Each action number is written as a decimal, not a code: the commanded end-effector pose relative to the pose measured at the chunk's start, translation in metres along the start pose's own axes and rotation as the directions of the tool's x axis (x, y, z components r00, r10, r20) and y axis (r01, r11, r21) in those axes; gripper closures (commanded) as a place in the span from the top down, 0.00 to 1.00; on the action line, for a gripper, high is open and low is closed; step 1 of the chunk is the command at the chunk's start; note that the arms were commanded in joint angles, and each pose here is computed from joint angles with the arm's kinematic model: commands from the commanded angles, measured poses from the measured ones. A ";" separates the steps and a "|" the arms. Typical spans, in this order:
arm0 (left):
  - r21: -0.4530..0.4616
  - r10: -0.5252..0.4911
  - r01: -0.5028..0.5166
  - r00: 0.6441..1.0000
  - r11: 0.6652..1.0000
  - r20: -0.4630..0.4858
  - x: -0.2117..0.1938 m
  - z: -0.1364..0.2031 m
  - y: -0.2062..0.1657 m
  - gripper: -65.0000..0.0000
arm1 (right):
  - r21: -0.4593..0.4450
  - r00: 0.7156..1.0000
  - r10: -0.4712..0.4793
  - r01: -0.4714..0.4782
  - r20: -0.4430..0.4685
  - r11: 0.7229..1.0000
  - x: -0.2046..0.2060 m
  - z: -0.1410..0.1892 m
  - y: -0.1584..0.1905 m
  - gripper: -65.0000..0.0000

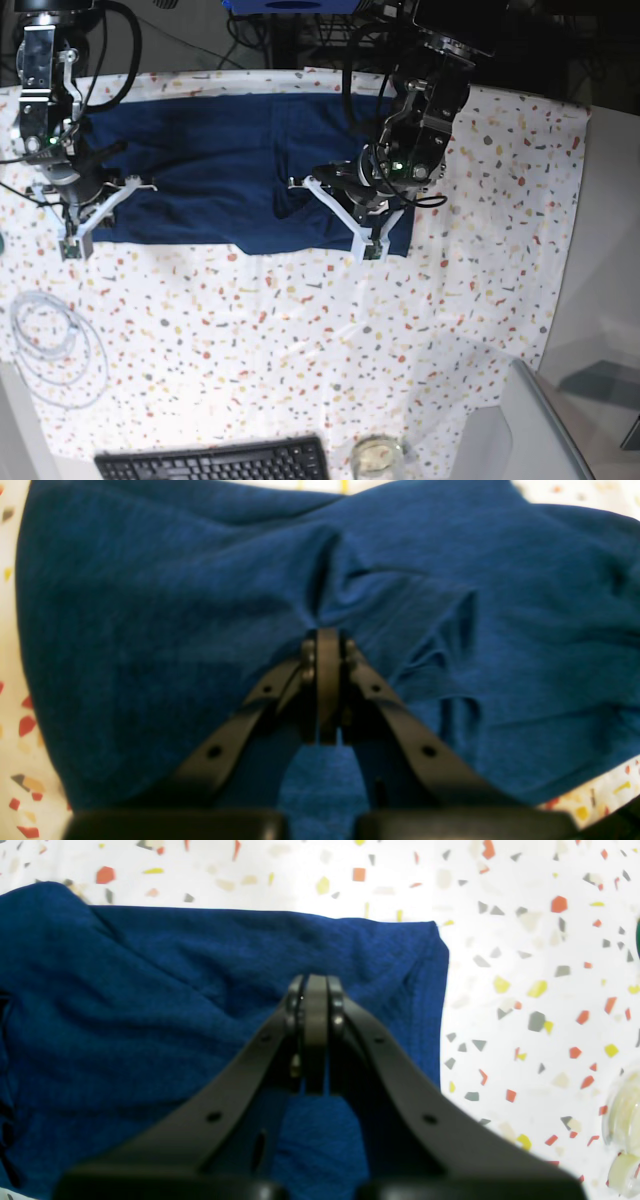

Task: Layout the t-shirt on the table in an organized manner, then fold the t-shirt properly
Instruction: 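Release the shirt with both grippers and raise them away, then grasp the shirt's two short ends with both grippers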

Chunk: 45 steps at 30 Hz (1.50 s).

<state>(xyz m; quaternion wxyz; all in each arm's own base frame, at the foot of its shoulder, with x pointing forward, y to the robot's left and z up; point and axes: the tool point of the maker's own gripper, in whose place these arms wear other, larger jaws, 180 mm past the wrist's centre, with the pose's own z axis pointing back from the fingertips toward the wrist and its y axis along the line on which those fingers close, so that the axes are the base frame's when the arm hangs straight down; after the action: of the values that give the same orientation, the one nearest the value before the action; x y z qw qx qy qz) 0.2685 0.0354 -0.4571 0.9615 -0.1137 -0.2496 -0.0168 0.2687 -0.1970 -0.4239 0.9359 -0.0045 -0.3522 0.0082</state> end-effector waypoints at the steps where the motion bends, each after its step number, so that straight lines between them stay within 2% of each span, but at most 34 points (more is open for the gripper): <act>1: -0.008 0.002 -0.002 1.000 1.000 0.020 0.010 -0.001 -0.003 0.00 | -0.006 0.999 0.009 -0.008 0.047 1.000 0.014 0.003 -0.003 0.00; 10: -0.045 0.029 -0.029 1.000 0.999 0.001 0.016 -0.013 -0.026 0.00 | -0.007 0.999 0.008 -0.007 0.050 1.000 0.016 0.003 -0.004 0.00; 13: -0.061 0.031 -0.029 0.999 0.998 0.022 0.029 -0.014 -0.035 0.00 | -0.009 0.999 0.006 -0.006 0.051 1.000 0.016 0.003 -0.005 0.00; 24: -0.103 0.036 -0.036 0.999 0.994 -0.002 0.054 -0.034 -0.066 0.00 | -0.005 0.999 0.009 -0.009 0.050 1.000 0.015 0.003 -0.003 0.00; 29: -0.158 -0.012 0.018 0.999 0.987 0.044 0.075 -0.029 -0.080 0.00 | -0.005 0.999 0.010 -0.009 0.051 1.000 0.016 0.003 -0.003 0.00; 33: -0.185 -0.003 0.027 0.991 0.982 0.132 0.091 -0.006 -0.085 0.00 | -0.011 0.997 0.007 -0.006 0.071 1.000 0.021 0.006 -0.005 0.00; 35: -0.154 0.015 0.015 0.982 0.988 0.188 0.097 0.010 -0.061 0.00 | -0.029 0.995 -0.010 0.013 0.097 0.999 0.028 0.012 -0.013 0.00; 37: -0.091 0.047 -0.026 0.970 0.995 0.239 0.098 0.029 -0.018 0.00 | -0.018 0.986 -0.104 0.107 0.129 0.994 0.034 0.017 -0.014 0.01; 39: -0.005 0.078 -0.080 0.958 0.997 0.275 0.090 0.048 0.034 0.00 | 0.000 0.964 -0.214 0.217 0.159 0.976 0.039 0.024 -0.025 0.05; 42: 0.108 0.051 -0.090 0.947 0.990 0.317 0.078 0.081 0.104 0.00 | 0.149 0.921 -0.364 0.344 0.138 0.927 0.049 0.029 -0.023 0.28; 45: 0.210 0.010 -0.080 0.949 0.974 0.315 0.051 0.113 0.171 0.00 | 0.269 0.865 -0.496 0.461 0.076 0.846 0.050 0.034 -0.031 0.58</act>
<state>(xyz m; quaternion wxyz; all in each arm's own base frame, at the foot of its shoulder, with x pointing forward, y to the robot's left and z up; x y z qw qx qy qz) 0.2696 0.2309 -0.3793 0.9221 -0.0111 -0.3834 0.0512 0.2802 -0.2172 -0.3738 0.8778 0.2125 -0.3861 -0.1876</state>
